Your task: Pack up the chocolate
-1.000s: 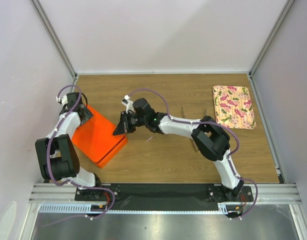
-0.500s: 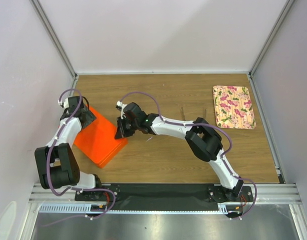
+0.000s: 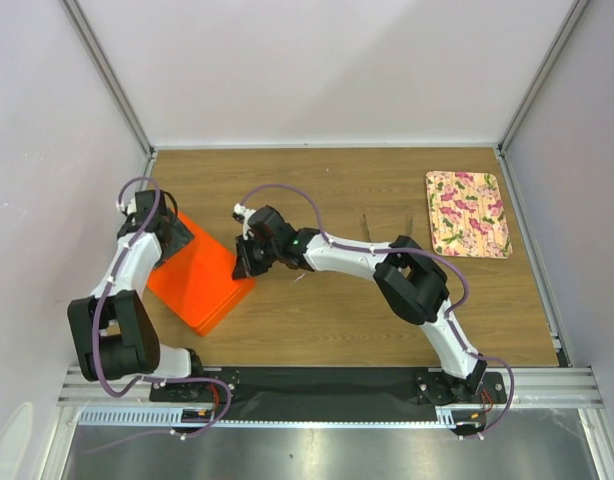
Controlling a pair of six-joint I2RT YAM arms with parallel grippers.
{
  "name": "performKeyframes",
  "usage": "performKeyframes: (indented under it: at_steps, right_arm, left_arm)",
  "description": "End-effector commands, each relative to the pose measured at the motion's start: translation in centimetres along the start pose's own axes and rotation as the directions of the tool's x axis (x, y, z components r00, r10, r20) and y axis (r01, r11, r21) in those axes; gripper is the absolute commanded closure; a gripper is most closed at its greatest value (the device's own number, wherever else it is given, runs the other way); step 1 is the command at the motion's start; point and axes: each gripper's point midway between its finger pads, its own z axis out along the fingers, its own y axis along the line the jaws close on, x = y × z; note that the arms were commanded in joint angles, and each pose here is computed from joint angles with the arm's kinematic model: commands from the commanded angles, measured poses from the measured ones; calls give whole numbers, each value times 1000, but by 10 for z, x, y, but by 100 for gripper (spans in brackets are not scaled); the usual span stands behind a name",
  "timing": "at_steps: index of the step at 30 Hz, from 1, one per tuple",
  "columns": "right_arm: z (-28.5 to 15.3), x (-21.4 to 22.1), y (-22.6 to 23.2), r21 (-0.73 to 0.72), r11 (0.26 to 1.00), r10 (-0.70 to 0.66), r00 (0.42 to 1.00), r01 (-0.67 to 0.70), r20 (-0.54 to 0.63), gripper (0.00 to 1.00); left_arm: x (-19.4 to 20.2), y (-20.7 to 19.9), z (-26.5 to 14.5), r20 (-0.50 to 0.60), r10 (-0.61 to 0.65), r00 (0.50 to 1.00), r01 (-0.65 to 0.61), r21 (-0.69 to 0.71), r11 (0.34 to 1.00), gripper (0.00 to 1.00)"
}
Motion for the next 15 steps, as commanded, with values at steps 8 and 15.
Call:
performKeyframes:
  at_steps: [8, 15]
  right_arm:
    - [7, 11, -21, 14, 1000, 13, 999, -13, -41, 100]
    - [16, 15, -22, 2, 1000, 24, 998, -24, -56, 100]
  left_arm:
    - [-50, 31, -1, 6, -122, 992, 123, -58, 991, 37]
    - [2, 50, 27, -86, -151, 985, 140, -118, 983, 53]
